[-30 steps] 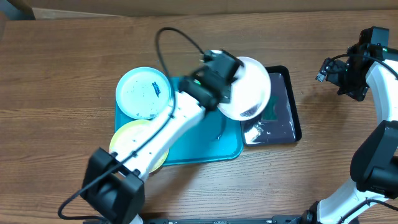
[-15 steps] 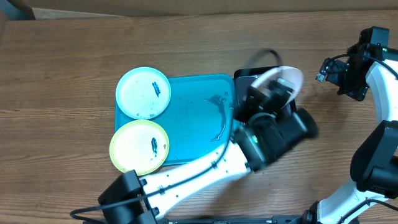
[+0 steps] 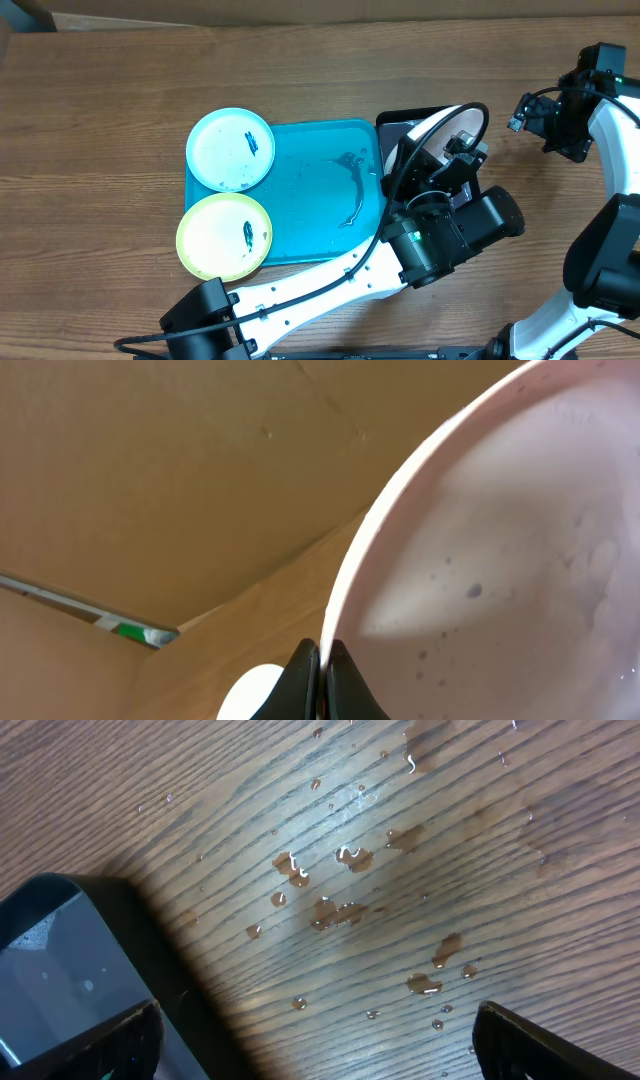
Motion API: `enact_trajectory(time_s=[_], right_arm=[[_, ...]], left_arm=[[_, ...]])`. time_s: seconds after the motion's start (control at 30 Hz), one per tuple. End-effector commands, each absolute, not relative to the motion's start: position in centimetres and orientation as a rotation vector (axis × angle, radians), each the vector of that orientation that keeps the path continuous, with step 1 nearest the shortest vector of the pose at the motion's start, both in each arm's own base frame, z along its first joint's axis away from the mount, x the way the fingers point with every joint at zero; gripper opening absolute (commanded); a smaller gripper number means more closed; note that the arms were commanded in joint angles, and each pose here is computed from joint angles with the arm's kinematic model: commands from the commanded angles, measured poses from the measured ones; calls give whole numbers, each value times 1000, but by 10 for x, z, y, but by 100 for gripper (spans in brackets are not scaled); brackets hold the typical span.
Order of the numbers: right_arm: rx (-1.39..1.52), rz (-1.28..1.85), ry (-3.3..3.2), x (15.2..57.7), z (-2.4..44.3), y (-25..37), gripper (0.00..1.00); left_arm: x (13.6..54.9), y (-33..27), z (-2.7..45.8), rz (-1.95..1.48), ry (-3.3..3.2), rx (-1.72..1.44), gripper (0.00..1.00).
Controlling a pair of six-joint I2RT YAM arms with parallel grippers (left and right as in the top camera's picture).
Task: Clean dirty plates on tray and stack at the side
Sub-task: 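Carry the white plate left and set it on the table beside the tray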
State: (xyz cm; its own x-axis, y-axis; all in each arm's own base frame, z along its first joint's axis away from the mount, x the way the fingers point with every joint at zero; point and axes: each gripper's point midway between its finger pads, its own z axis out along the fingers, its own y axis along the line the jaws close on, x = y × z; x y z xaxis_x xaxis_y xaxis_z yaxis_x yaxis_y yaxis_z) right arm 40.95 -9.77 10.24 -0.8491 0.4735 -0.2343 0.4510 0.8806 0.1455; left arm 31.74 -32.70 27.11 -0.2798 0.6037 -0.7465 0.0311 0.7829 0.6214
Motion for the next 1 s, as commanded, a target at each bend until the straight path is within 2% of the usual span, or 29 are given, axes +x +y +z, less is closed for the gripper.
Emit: enact_trajectory(time_s=[0.0,0.2,0.43,0.57,0.73,0.87,0.97], right_arm=[[701,119,2766,412,109,-99,100],[701,119,2766,412,109,-99,100],[701,119,2766,412,109,-99,100],[701,119,2766,412,109,-99,100],[701,119,2766,412,109,-99,100],[701,119,2767,412,109,-99,100],[701,119,2766,412,109,-99,100]], left_arm=[[319,-325,273,448,1863,426,4],[327,-322,206,102,2242,427,4],[354,-259,183,-214,2601,254,4],[379,-183,206,-444,2692,-19,4],[402,-46,235,-552,2599,-427,4],[389,82,233,-462,2482,-843,4],[366,154,226,-415,2373,-1133,4]])
